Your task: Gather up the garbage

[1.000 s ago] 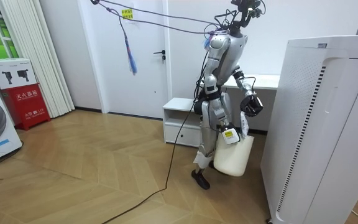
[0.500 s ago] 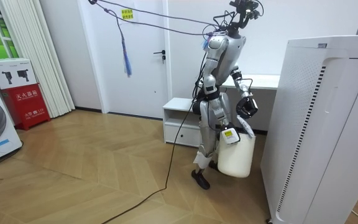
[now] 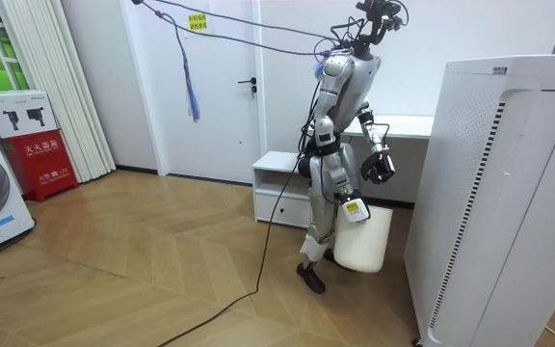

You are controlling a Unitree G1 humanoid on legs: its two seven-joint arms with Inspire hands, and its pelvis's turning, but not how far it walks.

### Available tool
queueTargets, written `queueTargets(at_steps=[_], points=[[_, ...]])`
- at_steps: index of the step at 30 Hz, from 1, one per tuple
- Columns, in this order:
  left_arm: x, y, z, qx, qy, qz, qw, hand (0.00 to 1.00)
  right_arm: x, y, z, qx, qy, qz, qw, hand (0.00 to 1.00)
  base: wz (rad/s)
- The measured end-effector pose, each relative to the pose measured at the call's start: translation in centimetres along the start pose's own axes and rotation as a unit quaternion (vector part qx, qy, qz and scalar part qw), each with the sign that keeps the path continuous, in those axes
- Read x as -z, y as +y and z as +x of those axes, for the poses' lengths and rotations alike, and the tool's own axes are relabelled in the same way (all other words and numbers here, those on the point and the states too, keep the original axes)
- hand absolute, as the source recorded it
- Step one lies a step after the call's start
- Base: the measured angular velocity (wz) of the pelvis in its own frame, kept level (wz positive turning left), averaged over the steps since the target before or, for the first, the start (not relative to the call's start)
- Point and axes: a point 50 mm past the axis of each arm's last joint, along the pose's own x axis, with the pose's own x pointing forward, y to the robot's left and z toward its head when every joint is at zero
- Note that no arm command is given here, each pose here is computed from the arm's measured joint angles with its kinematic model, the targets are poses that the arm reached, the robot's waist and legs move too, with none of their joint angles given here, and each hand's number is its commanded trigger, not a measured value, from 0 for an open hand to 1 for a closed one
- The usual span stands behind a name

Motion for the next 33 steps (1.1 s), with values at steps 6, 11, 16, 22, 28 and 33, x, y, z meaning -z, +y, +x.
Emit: queueTargets(at_steps=[6, 11, 16, 22, 28, 33], points=[[0.8, -0.1, -0.4, 0.014, 0.017, 0.004, 1.0, 0.0, 0.0, -0.2, 0.0, -0.002, 0.001, -0.003, 1.0, 1.0, 0.0], [1.1, -0.2, -0.6, 0.021, 0.023, 0.004, 1.0, 0.0, 0.1, -0.3, -0.1, -0.002, 0.001, -0.004, 1.0, 1.0, 0.0], [1.6, -0.4, -0.9, 0.033, 0.035, 0.008, 0.999, 0.0, 0.2, -0.2, -0.1, -0.008, 0.004, -0.003, 1.0, 1.0, 0.0], [2.4, -0.3, -1.1, 0.034, 0.064, 0.003, 0.997, 0.0, 0.6, -0.1, -0.1, -0.008, 0.014, -0.002, 1.0, 1.0, 0.0], [3.9, 0.5, -2.0, 0.014, 0.096, -0.018, 0.995, 0.0, 2.2, -0.7, -0.9, -0.013, 0.036, -0.006, 0.999, 1.0, 0.0], [5.2, -0.2, -3.1, 0.007, 0.12, -0.037, 0.992, 0.0, 4.2, -1.1, -1.8, -0.009, 0.068, -0.004, 0.998, 1.0, 0.04]])
